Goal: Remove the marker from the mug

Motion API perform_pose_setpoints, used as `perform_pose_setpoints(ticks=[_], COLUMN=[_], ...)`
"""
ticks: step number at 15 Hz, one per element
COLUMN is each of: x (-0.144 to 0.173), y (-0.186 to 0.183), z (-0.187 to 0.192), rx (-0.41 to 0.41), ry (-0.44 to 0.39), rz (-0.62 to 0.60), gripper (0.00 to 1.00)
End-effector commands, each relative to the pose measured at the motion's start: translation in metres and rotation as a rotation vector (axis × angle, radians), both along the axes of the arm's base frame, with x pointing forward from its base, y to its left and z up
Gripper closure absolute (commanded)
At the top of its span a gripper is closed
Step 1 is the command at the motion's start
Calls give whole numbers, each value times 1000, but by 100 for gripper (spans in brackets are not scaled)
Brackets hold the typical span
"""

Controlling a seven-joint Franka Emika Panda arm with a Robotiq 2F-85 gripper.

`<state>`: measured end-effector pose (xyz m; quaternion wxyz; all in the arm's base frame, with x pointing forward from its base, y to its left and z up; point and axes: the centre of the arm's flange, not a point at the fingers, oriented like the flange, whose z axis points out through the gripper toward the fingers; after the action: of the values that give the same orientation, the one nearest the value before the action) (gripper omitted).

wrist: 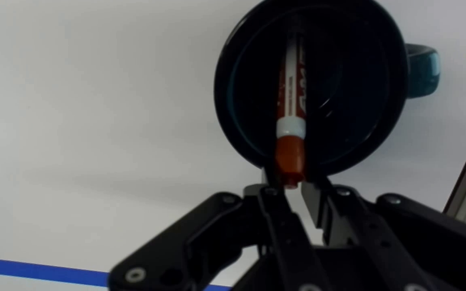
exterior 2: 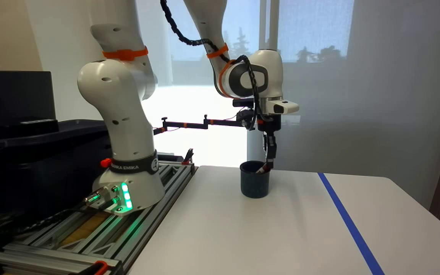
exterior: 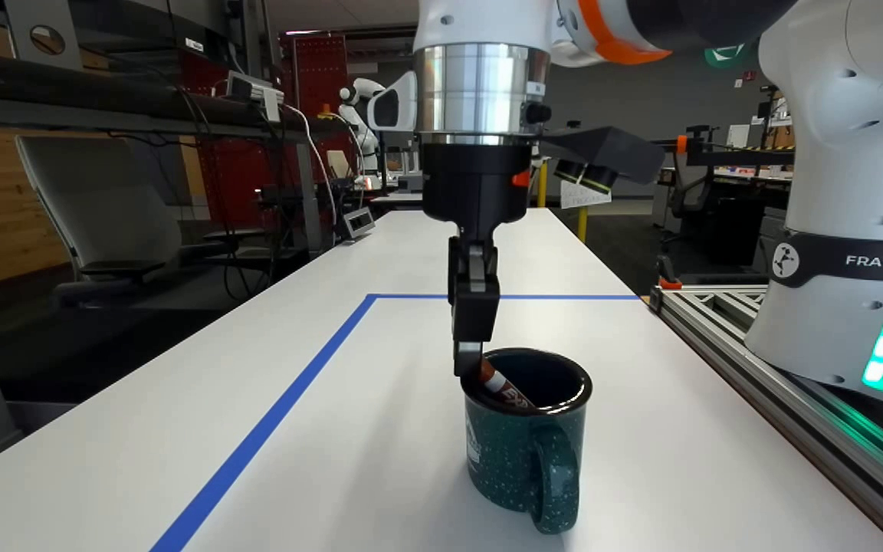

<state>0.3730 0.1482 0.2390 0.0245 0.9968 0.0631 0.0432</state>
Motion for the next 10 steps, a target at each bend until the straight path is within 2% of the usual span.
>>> perform_pose_setpoints(ticks=[1,5,10], x=[-23,-24,-21], y=[-4,-9,-11], z=[5,21,67], rx=[-6,-26,-15], ry=[-26,-6,5], rz=[1,9,-5], gripper=[95,95,95])
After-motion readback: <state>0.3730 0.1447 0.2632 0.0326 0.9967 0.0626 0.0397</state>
